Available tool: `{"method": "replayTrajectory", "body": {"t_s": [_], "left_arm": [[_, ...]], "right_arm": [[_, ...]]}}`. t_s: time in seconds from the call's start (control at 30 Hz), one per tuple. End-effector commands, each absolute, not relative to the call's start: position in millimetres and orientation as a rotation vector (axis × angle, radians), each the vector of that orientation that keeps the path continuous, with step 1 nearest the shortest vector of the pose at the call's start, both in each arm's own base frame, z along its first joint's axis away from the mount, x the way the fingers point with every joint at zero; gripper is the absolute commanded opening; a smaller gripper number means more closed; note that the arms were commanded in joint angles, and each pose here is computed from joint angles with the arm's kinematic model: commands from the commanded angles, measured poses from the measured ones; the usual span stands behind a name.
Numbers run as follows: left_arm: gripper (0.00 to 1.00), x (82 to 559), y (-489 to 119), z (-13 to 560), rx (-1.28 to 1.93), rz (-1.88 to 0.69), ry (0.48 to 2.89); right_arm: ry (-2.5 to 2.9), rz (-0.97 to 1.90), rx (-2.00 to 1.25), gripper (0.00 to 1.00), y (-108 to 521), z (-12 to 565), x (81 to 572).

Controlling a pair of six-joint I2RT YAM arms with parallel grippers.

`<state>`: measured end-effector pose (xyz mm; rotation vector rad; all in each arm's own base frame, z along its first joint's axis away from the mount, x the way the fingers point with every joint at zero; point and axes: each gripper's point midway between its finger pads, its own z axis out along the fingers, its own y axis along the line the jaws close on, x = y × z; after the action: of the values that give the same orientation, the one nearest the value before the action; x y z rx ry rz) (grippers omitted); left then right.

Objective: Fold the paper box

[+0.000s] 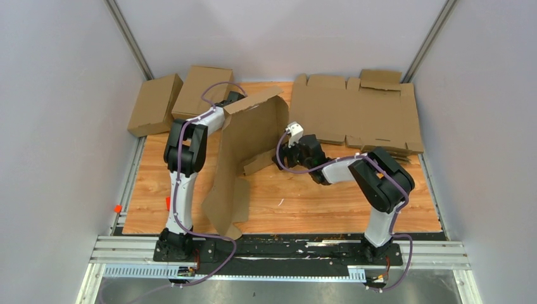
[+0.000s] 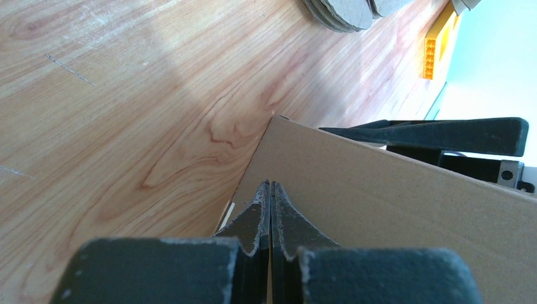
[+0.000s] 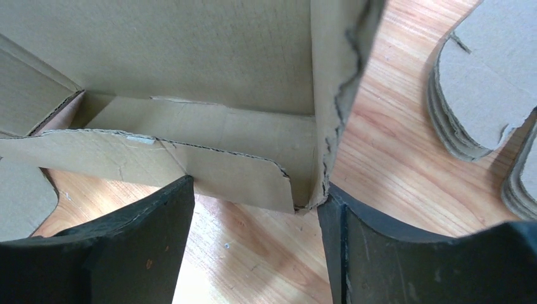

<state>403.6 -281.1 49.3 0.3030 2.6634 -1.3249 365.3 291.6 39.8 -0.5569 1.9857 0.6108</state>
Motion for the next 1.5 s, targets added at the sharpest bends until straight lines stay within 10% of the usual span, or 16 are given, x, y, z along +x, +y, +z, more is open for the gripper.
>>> {"method": "replayTrajectory", "body": {"t_s": [0.0,0.2,1.47], "left_arm": [[0.00,387,-295,76,0.388,-1.404,2.639],[0.00,387,-295,75,0.388,-1.401,2.642],[0.11,410,-293,93,0.368,-1.300,2.594]], "right_arm": [[1.840,0.606,-0.471,0.73,293,89,385],[1.813,0.615,-0.475,0.78,293,96,383],[1.956,0.590,-0.487,0.30,292,48,381]]}}
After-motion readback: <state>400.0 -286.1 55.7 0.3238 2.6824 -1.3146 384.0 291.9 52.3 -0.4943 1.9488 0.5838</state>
